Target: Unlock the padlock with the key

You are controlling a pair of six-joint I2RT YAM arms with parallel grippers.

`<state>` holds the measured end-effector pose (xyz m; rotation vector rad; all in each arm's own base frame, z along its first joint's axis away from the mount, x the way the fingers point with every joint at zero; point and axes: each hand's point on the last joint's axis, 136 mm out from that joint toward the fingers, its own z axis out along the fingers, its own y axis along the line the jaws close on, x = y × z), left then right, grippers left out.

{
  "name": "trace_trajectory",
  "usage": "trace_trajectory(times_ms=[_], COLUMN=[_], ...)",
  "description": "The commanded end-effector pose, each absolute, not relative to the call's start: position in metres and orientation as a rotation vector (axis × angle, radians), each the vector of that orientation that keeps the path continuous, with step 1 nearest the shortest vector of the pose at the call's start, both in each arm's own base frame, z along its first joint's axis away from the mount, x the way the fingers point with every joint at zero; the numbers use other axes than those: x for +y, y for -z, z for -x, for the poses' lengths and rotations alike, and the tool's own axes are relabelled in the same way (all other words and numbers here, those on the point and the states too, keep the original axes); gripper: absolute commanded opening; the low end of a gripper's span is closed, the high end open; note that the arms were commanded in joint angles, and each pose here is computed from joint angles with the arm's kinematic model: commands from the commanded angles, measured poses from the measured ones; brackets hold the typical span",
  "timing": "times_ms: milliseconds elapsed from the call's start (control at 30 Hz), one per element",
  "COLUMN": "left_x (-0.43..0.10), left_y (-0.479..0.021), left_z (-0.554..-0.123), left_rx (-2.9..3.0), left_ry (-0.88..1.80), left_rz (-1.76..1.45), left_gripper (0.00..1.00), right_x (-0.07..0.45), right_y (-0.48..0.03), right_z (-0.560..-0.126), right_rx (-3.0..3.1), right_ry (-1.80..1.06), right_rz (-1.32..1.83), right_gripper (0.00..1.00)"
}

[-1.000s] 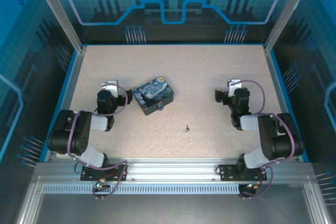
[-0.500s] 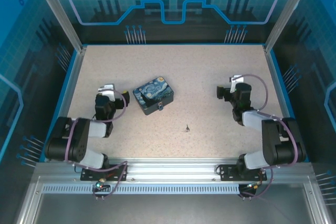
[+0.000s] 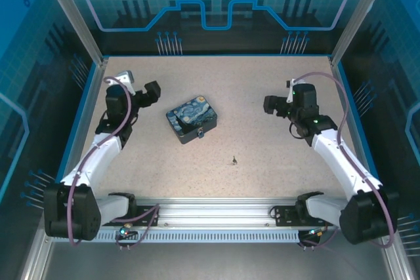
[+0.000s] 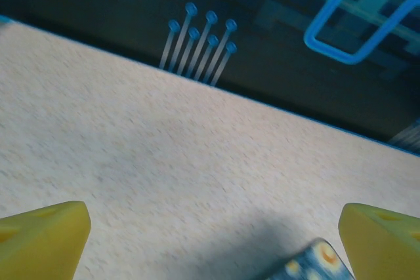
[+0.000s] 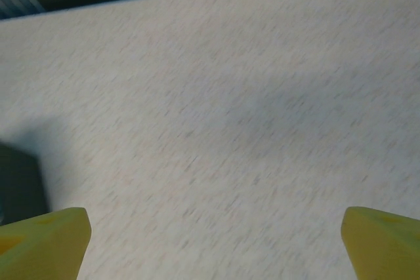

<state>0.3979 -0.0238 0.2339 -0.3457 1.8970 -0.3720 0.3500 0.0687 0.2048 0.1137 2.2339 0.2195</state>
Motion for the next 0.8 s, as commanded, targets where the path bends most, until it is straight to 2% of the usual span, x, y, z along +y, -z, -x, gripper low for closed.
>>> trace_trajectory(times_ms=[0, 333, 533, 633, 767], left_x=[-0.076, -0.185, -0.205, -0.209, -0.209], left_y=[-0.213, -0.206, -0.206, -0.206, -0.205], left_z=[-0.374, -0.363, -0.371, -0.371, -0.369], left_rx=[2.067, 2.126, 2.118, 2.119, 2.123], left_ry=[0.599, 0.847, 0.890, 0.892, 0.884], left_rz=[0.331, 0.134, 0.106, 0.090, 0.089], left_gripper=[0.99, 0.99, 0.99, 0.99, 0.99], right_x=[0.088, 0.143, 0.180, 0.200, 0.209], right_y=[-0.179, -0.112, -0.079, -0.072, -0.063], right_z=[-0.295, -0.235, -0.220, -0.215, -0.210], right_rx=[2.458, 2.652, 2.764, 2.810, 2.847], right_ry=[-0.298, -0.470, -0.524, -0.546, -0.484], right_rz=[-0.194, -0.304, -0.269, -0.266, -0.246], right_gripper=[0.98, 0.87, 0.78, 0.66, 0.58])
